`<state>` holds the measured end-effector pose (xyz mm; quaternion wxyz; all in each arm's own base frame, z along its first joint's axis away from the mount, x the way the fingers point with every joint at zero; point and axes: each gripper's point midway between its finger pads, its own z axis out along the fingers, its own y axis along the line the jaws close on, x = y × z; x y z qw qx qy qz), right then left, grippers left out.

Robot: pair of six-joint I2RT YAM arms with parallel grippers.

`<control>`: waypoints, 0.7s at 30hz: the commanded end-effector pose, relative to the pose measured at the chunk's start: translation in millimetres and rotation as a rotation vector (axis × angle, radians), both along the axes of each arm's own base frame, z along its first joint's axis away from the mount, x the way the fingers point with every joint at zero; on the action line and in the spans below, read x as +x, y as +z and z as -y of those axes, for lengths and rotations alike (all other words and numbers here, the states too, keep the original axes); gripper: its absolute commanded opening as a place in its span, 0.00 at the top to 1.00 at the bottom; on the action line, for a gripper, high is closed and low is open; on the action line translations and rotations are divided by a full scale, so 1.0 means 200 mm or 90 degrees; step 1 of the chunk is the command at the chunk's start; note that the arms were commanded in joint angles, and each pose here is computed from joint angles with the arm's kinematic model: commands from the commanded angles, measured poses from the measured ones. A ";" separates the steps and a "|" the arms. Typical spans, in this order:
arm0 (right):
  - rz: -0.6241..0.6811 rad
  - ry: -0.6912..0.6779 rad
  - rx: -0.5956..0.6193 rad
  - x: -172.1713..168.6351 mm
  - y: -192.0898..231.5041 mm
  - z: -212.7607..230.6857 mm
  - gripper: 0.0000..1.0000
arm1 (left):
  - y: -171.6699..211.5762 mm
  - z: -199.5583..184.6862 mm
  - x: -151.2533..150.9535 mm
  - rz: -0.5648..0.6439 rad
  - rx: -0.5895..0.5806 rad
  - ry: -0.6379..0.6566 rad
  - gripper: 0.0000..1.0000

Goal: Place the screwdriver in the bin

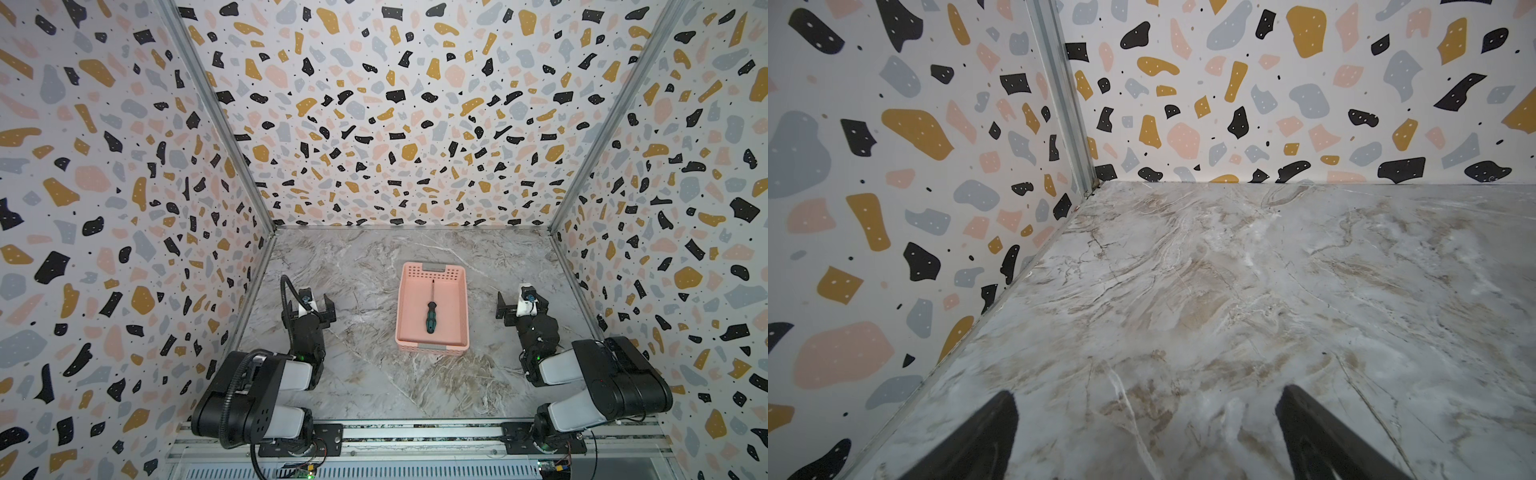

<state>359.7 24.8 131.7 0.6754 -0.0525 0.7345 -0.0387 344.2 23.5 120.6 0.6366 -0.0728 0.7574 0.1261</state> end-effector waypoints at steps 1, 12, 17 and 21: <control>-0.026 -0.035 0.039 0.03 -0.03 0.07 0.01 | 0.07 0.00 0.02 0.034 -0.012 -0.003 0.01; 0.002 0.036 0.018 -0.02 0.01 -0.02 0.01 | 0.07 0.00 0.02 0.036 -0.013 -0.003 0.00; -0.003 0.044 0.013 0.00 0.00 -0.03 0.01 | 0.07 0.00 0.02 0.036 -0.013 -0.003 0.01; -0.039 0.052 0.018 0.05 -0.04 -0.03 0.01 | 0.07 0.00 0.02 0.035 -0.013 -0.003 0.00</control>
